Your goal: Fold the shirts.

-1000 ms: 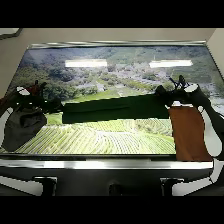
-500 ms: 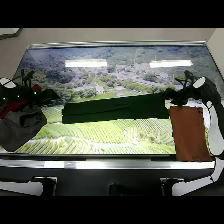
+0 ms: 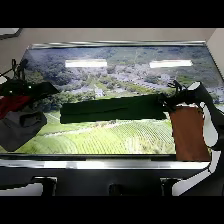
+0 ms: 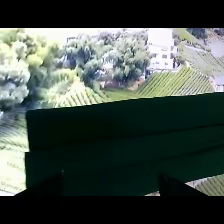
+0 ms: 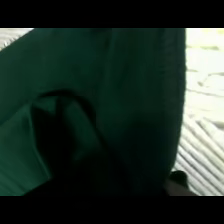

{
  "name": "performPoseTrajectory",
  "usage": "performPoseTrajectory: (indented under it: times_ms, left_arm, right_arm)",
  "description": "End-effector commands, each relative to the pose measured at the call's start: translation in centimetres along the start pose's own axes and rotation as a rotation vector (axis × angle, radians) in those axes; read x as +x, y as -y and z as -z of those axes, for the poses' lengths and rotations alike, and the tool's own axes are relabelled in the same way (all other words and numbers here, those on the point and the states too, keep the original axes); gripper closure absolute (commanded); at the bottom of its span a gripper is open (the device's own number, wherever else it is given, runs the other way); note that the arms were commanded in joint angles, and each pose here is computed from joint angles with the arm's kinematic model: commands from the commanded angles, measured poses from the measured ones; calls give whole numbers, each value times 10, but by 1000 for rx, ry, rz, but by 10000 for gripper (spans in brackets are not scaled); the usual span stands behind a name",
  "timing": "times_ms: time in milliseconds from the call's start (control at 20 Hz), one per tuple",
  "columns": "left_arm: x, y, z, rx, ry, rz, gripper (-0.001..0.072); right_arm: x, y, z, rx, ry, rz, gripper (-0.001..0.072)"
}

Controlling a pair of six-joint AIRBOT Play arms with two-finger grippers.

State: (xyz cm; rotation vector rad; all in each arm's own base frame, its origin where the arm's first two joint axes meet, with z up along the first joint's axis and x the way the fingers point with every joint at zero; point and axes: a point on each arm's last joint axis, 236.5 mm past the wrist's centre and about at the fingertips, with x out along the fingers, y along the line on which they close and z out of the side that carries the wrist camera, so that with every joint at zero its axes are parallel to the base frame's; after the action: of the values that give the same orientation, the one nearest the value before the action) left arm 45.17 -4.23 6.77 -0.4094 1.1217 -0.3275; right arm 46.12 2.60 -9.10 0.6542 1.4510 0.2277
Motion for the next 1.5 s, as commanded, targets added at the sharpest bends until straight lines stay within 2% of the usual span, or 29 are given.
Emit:
performPoseTrajectory:
  times_ms: [0, 50, 150, 200, 250, 300, 500, 800, 950, 1050, 1250, 1450]
  left_arm:
    - [5, 27, 4, 39, -10, 37, 5]
    - [8, 34, 6, 54, -19, 44, 5]
    - [17, 50, 13, 85, -43, 60, 18]
    - [24, 60, 20, 103, -63, 70, 175]
    - [33, 69, 28, 121, -89, 81, 469]
    - [46, 81, 38, 141, -113, 92, 677]
    - [127, 150, 86, 138, -182, 216, 677]
    - [217, 289, 166, -154, -306, 571, 677]
    - [234, 345, 213, -278, -376, 684, 677]
    - [236, 367, 229, -288, -378, 753, 678]
    - [216, 333, 161, -169, -211, 710, 681]
    - [122, 236, 39, 17, 65, 480, 681]
  right_arm:
    - [13, -21, 13, -7, -54, -28, 389]
    - [16, -28, 17, -18, -64, -30, 687]
    - [10, -46, 21, -30, -65, -53, 678]
    - [-1, -56, 21, -45, -51, -69, 678]
    - [-16, -70, 23, -62, -31, -91, 679]
    - [-32, -83, 26, -85, -12, -105, 680]
    - [-106, -137, 65, -140, 11, -167, 680]
    - [-191, -185, 129, -198, 93, -193, 679]
    - [-220, -199, 155, -225, 150, -197, 679]
    - [-232, -206, 161, -241, 196, -205, 679]
    - [-227, -205, 151, -227, 202, -211, 679]
    - [-167, -230, 135, -269, 113, -228, 679]
